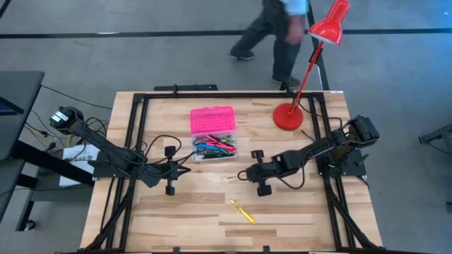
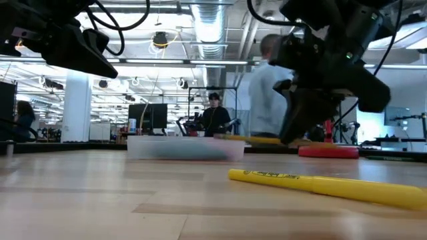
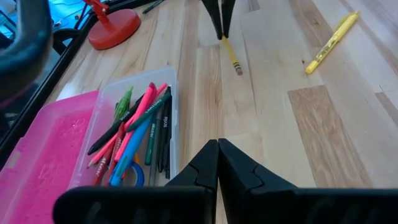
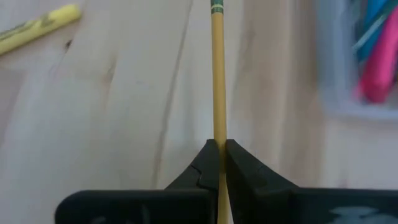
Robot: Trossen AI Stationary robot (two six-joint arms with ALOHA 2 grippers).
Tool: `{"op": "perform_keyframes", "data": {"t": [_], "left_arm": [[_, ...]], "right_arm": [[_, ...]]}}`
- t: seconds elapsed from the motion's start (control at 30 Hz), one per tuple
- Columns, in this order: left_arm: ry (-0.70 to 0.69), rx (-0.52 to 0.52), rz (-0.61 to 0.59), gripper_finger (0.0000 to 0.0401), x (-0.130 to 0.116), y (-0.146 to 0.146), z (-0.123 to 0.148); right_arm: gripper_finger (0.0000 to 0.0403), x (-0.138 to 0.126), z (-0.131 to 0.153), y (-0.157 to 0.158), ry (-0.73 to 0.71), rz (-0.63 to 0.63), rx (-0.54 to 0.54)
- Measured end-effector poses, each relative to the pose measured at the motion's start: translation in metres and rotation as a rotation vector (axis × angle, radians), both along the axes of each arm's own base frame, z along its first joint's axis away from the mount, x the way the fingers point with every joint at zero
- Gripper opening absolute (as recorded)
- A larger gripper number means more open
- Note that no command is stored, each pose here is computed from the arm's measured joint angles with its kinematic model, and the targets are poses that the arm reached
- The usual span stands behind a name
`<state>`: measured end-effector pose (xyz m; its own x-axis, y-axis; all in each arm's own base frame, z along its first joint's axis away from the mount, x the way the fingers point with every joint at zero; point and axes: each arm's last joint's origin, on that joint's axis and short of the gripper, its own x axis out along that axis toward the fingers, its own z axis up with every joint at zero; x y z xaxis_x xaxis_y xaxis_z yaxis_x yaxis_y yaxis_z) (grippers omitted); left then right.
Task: Pick & place school supplies into a supply box
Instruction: Put the yellow pencil into the pink supply box
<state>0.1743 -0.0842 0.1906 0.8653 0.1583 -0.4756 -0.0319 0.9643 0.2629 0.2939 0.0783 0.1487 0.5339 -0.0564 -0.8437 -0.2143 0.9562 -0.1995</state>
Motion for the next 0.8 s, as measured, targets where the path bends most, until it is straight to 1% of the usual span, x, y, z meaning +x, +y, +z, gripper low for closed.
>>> {"op": "perform_keyframes", "data": {"t": [0.13, 0.27, 0.33, 0.4, 0.47, 0.53, 0.63, 0.7, 0.77, 0.8], "left_arm": [[0.004, 0.003, 0.0, 0.0, 0.0, 0.0, 0.0], [0.006, 0.011, -0.004, 0.0, 0.0, 0.0, 0.0], [0.001, 0.056, 0.002, 0.0, 0.0, 0.001, 0.001], [-0.035, 0.098, 0.06, 0.0, 0.0, 0.002, 0.006], [-0.08, 0.12, 0.119, 0.0, -0.001, 0.003, 0.012], [-0.091, 0.136, 0.14, 0.0, -0.002, 0.003, 0.013], [-0.094, 0.148, 0.131, 0.0, -0.004, 0.003, 0.014], [-0.094, 0.155, 0.125, 0.0, -0.005, 0.002, 0.015], [-0.094, 0.156, 0.124, 0.0, -0.005, 0.002, 0.015], [-0.094, 0.157, 0.124, 0.0, -0.005, 0.002, 0.015]], "right_arm": [[0.0, 0.01, 0.011, -0.006, -0.044, 0.019, -0.059], [0.0, 0.024, 0.026, -0.02, -0.099, 0.024, -0.119], [0.0, 0.032, 0.033, -0.03, -0.13, 0.03, -0.145], [0.0, 0.038, 0.038, -0.041, -0.166, 0.038, -0.161], [0.0, 0.043, 0.042, -0.053, -0.2, 0.055, -0.156], [0.0, 0.047, 0.046, -0.064, -0.233, 0.065, -0.145], [0.0, 0.052, 0.051, -0.079, -0.288, 0.073, -0.13], [0.0, 0.055, 0.052, -0.088, -0.329, 0.084, -0.101], [0.0, 0.062, 0.048, -0.095, -0.37, 0.091, -0.075], [0.0, 0.063, 0.043, -0.098, -0.36, 0.094, -0.065]]}}
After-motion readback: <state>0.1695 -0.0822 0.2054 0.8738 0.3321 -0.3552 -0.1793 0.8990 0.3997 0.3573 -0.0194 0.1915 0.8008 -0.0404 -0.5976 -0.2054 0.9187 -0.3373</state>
